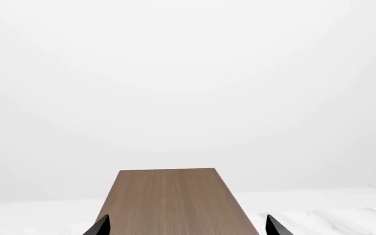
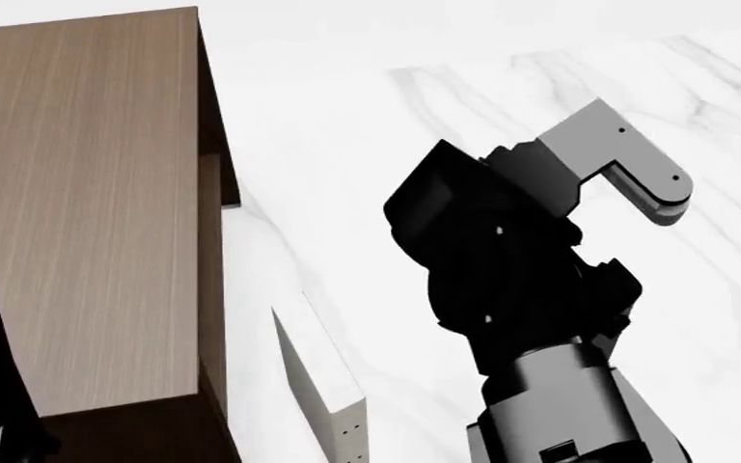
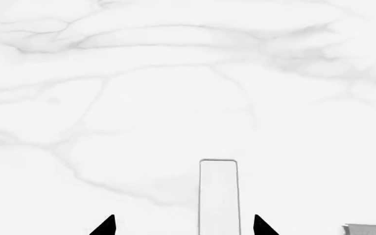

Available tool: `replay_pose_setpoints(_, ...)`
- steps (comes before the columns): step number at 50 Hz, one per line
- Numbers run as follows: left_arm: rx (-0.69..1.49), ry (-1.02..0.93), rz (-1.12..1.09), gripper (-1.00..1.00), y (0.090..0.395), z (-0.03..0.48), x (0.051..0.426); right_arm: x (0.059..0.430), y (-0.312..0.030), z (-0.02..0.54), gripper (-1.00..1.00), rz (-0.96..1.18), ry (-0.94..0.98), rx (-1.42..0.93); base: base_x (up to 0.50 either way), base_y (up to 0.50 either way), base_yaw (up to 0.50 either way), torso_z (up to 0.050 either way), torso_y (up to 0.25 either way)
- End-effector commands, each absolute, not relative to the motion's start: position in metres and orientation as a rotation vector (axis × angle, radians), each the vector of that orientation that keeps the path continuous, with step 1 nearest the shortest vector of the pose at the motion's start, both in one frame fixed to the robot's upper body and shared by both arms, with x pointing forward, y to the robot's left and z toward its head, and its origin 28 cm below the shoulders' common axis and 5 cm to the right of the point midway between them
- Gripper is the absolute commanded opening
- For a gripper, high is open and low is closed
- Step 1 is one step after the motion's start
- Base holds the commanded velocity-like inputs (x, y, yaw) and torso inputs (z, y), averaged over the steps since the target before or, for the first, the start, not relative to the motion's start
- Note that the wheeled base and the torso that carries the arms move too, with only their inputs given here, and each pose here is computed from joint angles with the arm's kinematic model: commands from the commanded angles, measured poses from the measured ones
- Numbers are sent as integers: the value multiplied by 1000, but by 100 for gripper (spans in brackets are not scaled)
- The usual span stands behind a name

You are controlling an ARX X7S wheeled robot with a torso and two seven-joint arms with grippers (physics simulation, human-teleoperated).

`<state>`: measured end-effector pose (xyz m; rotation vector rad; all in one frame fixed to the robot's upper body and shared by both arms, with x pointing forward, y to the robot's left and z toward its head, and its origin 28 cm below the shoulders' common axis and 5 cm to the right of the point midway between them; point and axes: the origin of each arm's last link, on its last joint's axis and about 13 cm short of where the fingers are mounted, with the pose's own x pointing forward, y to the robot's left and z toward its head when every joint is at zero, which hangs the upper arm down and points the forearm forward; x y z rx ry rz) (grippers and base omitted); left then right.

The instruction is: Pick up the book in the middle and place it on the cabinet shelf.

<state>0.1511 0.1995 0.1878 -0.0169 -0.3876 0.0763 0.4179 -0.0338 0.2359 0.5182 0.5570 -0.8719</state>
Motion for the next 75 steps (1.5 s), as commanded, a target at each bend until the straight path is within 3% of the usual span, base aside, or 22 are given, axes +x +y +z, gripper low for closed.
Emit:
replay_pose_setpoints(1,-16,-388,78,100,200,188,151,417,-42,225,100,-863,583,540,0,0,0,0,0)
replay_pose_setpoints(20,-15,-387,80,100,200,187,151,415,-52,219,100,-879,587,551,0,0,0,0,0)
replay_pose_setpoints(22,-15,-387,80,100,200,187,151,415,-53,214,100,-847,545,450,0,0,0,0,0)
replay_pose_setpoints(25,-14,-386,78,100,200,187,151,416,-52,205,100,-811,608,550,0,0,0,0,0)
replay_pose_setpoints(67,-15,-385,79,100,200,186,152,415,-68,164,100,-832,627,525,0,0,0,0,0)
replay_pose_setpoints(68,-15,-385,80,100,200,186,152,415,-67,165,-100,-823,622,527,0,0,0,0,0)
replay_pose_setpoints(75,-17,-386,84,100,201,187,152,415,-66,164,-100,-785,619,519,0,0,0,0,0)
